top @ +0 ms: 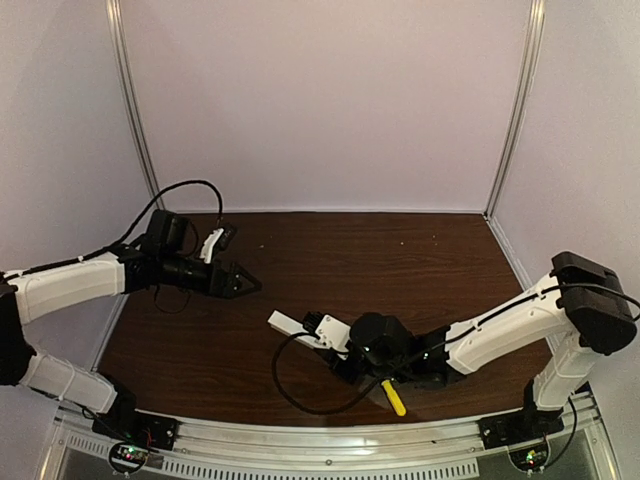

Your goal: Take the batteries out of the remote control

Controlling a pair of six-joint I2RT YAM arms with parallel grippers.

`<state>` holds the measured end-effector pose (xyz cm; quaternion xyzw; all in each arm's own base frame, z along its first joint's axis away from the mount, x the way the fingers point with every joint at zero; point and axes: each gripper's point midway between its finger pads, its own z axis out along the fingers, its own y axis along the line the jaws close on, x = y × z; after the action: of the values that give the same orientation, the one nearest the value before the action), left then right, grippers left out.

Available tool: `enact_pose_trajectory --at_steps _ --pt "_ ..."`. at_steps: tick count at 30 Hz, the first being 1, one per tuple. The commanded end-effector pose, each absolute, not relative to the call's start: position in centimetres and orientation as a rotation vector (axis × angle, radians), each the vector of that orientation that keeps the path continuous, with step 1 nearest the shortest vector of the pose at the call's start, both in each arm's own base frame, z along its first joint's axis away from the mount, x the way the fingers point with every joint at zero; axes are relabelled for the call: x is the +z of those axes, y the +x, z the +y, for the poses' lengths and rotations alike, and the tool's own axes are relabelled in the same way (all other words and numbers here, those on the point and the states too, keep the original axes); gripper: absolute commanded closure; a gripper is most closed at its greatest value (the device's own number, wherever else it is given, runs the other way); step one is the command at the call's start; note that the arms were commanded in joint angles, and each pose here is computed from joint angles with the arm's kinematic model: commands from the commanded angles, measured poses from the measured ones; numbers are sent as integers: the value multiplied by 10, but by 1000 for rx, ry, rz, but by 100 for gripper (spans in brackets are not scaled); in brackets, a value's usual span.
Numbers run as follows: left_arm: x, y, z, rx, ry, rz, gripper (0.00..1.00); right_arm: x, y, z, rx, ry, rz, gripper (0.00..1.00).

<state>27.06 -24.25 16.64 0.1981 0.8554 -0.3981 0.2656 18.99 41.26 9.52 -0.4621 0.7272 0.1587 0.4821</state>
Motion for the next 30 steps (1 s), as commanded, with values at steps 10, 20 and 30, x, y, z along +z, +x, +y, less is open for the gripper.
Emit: enact_pose_trajectory --at_steps 10,20,30 --pt "148 269 -292 -1132 592 2317 3 136 208 422 392 -1093 1722 92" --pt "129 265 -301 -1181 586 2339 5 146 215 425 387 -1078 1709 92" --pt "124 265 -312 -1237 611 2331 14 151 222 424 356 -1041 1700 92"
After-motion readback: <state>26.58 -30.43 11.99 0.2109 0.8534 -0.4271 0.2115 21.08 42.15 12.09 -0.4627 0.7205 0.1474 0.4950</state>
